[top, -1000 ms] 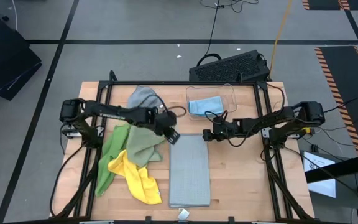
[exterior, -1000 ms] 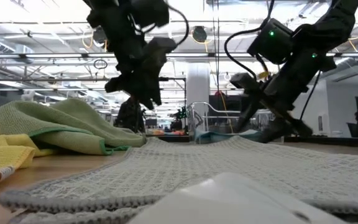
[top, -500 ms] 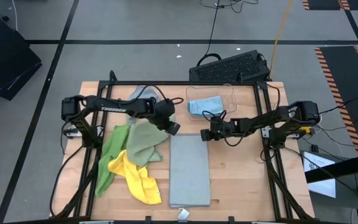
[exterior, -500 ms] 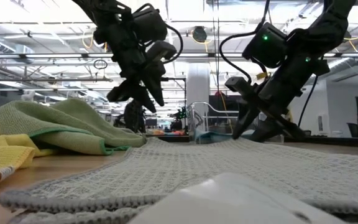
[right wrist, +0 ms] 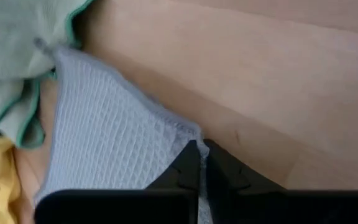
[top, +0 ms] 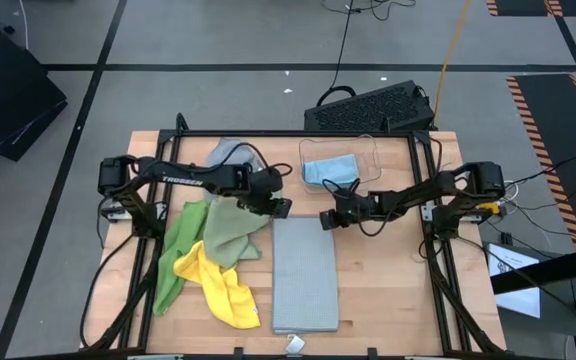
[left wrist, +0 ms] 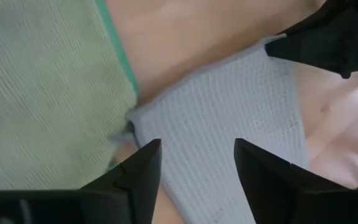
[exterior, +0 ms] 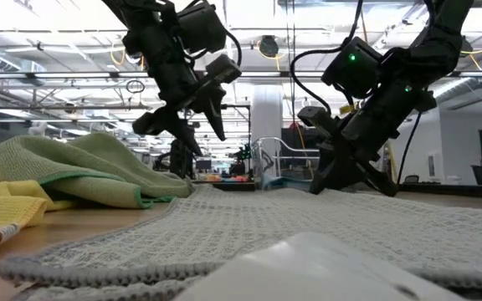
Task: Fold microfiber towels
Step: Fold the light gray towel
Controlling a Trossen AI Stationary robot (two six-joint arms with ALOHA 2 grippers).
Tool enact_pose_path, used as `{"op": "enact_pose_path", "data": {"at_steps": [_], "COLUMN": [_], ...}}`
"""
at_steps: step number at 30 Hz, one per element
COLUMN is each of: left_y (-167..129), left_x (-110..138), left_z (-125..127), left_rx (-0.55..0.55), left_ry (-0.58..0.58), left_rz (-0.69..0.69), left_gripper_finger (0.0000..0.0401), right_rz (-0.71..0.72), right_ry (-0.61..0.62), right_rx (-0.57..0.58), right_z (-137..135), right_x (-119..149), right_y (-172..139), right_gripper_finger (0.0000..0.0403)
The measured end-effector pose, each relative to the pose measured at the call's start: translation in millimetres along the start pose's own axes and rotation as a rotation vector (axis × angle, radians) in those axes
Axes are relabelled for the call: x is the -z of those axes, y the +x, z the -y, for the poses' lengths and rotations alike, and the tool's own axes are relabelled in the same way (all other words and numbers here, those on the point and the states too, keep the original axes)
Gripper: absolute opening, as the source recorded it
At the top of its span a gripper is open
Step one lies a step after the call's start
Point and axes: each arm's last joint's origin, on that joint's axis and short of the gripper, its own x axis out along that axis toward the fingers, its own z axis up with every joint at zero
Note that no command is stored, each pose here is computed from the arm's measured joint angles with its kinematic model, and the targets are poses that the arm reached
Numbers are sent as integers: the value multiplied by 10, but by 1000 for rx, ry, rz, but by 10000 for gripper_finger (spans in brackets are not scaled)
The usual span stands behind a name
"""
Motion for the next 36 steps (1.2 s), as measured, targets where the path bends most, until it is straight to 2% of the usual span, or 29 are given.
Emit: {"op": "enact_pose_path", "data": {"at_steps": [4, 7, 10, 12, 15, 17, 19, 23, 27, 32, 36], "left_y": [-1, -1, -42, -54, -11, 64, 144, 272, 381, 508, 524], "left_x": [41, 56, 45, 42, 32, 30, 19, -23, -96, -244, -359], "left_z": [57, 133, 256, 331, 405, 392, 364, 285, 195, 6, -89], "left_rx": [32, 90, 183, 214, 224, 204, 212, 206, 192, 136, 131], "left_ry": [-9, 41, 134, 251, 519, 675, 756, 844, 915, 900, 886], "left_rz": [5, 29, 109, 197, 296, 290, 249, 181, 144, 85, 73], "left_gripper_finger": [207, 207, 208, 208, 215, 226, 241, 264, 259, 244, 236], "right_rz": [-32, -30, -33, -23, 5, 33, 57, 97, 99, 110, 118], "right_ry": [-106, -232, -299, -324, -406, -474, -527, -589, -604, -641, -671], "right_rx": [-39, -107, -129, -119, -136, -171, -193, -191, -189, -196, -202], "right_z": [-34, -119, -170, -177, -209, -254, -287, -305, -301, -311, -319], "right_x": [2, -14, -8, -16, -37, -53, -67, -85, -91, -95, -98], "right_y": [-40, -134, -252, -317, -403, -469, -538, -623, -624, -627, -629], "right_gripper_finger": [5, 3, 3, 2, 2, 1, 1, 1, 1, 1, 0]}}
